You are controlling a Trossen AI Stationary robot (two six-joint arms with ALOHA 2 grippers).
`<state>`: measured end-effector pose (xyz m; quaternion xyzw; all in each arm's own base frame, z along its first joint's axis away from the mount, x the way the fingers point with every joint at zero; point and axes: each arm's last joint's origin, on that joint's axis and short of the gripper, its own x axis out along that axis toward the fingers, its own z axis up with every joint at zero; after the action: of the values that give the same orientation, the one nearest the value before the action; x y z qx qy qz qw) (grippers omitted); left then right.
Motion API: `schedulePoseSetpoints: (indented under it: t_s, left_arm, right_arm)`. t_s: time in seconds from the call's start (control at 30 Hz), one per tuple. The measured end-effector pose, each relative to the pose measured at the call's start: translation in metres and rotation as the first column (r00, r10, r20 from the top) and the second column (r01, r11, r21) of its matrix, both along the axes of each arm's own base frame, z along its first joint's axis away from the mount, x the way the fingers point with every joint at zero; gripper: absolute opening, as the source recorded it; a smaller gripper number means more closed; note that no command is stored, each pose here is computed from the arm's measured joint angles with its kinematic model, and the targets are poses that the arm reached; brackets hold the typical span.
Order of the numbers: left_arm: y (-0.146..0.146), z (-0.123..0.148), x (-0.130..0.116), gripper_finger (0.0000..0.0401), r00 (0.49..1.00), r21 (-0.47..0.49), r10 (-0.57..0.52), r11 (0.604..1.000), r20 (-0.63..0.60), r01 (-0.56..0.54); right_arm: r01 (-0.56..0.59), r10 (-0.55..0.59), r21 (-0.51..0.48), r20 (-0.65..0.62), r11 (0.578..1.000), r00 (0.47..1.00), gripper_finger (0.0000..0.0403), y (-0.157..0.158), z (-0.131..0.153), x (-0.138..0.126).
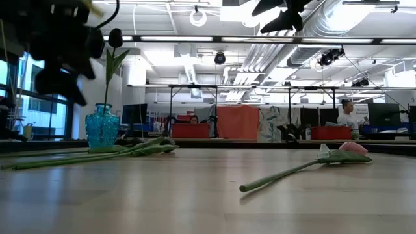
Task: Sort flowers into vase by color
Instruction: Put the top black flower into the blue vase
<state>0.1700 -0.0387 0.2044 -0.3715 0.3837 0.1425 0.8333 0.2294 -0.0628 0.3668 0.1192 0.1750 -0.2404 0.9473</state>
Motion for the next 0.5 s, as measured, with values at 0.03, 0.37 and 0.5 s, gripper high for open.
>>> schedulePoseSetpoints:
  t_s: [0.03,0.37,0.5]
  left_arm:
    - [0.000,0.003,0.002,0.0290,0.999,0.026,-0.027,0.999,0.022,0.026]
    - [0.020,-0.014,-0.005,0.0290,0.962,0.087,0.194,0.980,-0.190,-0.180]
    - [0.032,-0.024,-0.005,0.0290,0.916,0.130,0.280,0.959,-0.288,-0.252]
  right_arm:
    - [0.000,0.000,0.001,-0.004,1.000,1.000,0.0321,0.000,0.000,0.000]
    - [-0.003,0.003,0.012,-0.042,1.000,0.999,0.0321,0.000,-0.004,-0.002]
    - [-0.003,0.003,0.010,-0.035,1.000,0.999,0.0321,0.000,-0.003,-0.001]
